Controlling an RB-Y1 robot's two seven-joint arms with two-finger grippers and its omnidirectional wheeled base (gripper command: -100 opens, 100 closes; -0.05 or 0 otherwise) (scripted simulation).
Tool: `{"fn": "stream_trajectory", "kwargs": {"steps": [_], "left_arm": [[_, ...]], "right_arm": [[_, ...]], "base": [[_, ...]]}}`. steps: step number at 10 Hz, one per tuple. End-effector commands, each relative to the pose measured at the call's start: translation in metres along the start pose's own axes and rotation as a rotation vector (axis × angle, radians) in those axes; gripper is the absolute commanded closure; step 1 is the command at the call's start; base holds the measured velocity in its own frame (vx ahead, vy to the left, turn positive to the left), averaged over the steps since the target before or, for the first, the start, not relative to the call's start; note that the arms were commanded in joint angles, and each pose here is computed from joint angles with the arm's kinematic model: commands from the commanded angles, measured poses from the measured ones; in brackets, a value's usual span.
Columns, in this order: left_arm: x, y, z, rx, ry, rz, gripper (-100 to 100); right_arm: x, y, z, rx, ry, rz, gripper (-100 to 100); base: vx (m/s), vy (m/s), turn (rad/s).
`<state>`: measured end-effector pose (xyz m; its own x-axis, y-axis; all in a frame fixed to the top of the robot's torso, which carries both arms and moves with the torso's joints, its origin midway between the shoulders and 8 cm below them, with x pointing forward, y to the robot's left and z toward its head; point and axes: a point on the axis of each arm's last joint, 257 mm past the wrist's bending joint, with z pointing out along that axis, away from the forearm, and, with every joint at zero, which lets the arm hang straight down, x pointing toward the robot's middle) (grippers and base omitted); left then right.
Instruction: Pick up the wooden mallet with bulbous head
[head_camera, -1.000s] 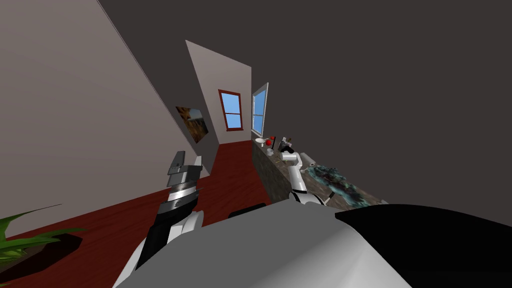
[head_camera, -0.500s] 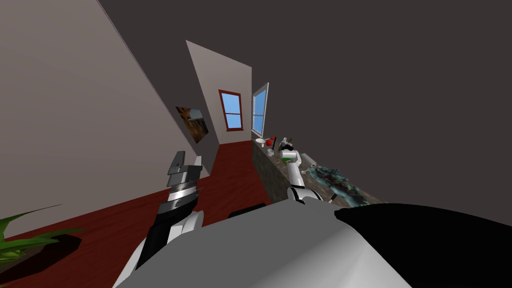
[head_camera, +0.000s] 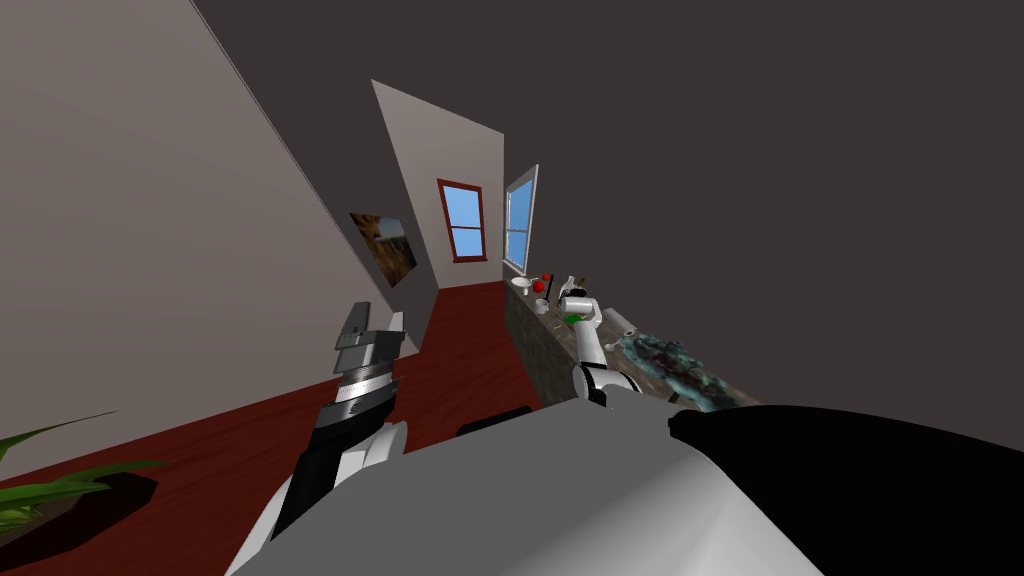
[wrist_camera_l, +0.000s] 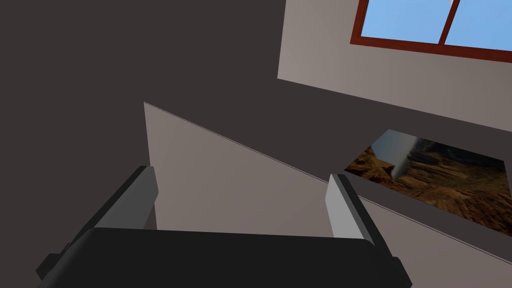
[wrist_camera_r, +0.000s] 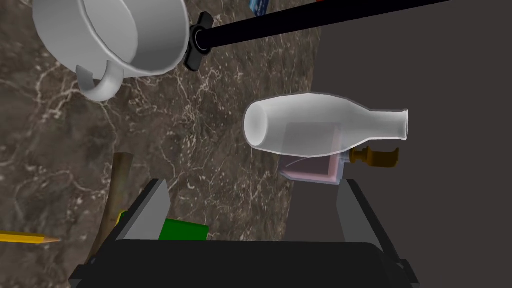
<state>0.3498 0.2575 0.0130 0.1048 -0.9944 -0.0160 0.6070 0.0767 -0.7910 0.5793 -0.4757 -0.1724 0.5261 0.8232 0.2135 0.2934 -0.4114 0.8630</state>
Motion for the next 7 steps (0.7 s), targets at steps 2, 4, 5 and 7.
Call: {"fn": "stream_trajectory", "kwargs": {"steps": [2,4,5,7], "left_arm": [[0.0,0.0,0.0,0.0,0.0,0.0,0],[0.0,0.0,0.0,0.0,0.0,0.0,0],[0.0,0.0,0.0,0.0,0.0,0.0,0],[0.0,0.0,0.0,0.0,0.0,0.0,0]], "right_arm": [[-0.009,-0.018,0.007,0.093,-0.044,0.053,-100],[-0.017,-0.03,0.011,0.156,-0.077,0.1,-100],[-0.019,-0.036,0.01,0.177,-0.085,0.1,-100],[-0.028,-0.052,0.012,0.252,-0.123,0.147,-100]], "base": [[0.038,-0.023,0.005],[0.024,-0.013,0.002],[0.036,-0.021,0.005],[0.047,-0.027,0.003]]}}
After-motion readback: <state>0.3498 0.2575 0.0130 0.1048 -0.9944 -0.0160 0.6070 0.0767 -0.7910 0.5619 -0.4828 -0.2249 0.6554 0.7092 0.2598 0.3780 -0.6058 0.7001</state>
